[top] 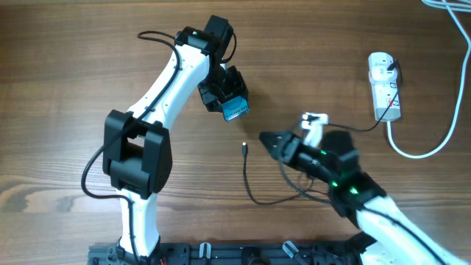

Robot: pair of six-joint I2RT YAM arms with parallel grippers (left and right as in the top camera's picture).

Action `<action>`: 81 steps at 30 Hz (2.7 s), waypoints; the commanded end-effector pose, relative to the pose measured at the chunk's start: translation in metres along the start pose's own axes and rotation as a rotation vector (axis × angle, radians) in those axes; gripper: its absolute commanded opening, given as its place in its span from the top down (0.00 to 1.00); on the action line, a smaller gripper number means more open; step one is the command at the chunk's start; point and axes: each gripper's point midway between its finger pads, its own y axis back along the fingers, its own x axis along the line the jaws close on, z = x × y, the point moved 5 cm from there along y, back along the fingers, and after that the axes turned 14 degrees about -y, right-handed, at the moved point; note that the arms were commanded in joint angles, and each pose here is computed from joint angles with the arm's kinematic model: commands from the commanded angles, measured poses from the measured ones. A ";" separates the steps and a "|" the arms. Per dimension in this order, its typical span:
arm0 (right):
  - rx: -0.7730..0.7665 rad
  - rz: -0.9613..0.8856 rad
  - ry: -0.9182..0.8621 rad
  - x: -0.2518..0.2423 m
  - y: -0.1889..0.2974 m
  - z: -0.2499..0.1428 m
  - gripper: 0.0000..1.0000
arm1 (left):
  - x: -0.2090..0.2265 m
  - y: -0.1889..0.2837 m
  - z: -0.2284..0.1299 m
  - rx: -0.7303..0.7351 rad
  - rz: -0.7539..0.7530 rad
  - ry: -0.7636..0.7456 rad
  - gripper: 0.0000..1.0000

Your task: Plug charger to phone and switch on socket

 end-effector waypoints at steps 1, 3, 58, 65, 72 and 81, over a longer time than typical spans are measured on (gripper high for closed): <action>-0.052 -0.038 0.023 0.015 -0.023 0.009 0.25 | -0.001 -0.001 0.001 0.000 -0.013 0.030 0.94; -0.059 -0.059 0.019 0.018 -0.035 0.012 0.26 | -0.001 -0.001 0.002 -0.004 -0.012 0.044 0.94; -0.239 -0.188 -0.360 0.018 -0.123 0.045 0.81 | -0.003 -0.001 0.017 -0.088 -0.010 0.077 0.95; -0.237 -0.190 -0.370 0.018 -0.123 0.045 0.89 | -0.003 -0.001 0.017 -0.088 -0.010 0.077 0.91; -0.233 -0.192 -0.371 0.018 -0.123 0.044 0.95 | -0.004 -0.001 0.017 -0.090 -0.012 0.076 0.88; -0.226 -0.211 -0.348 0.014 -0.123 0.043 0.95 | 0.001 0.003 0.019 -0.093 -0.013 0.088 0.00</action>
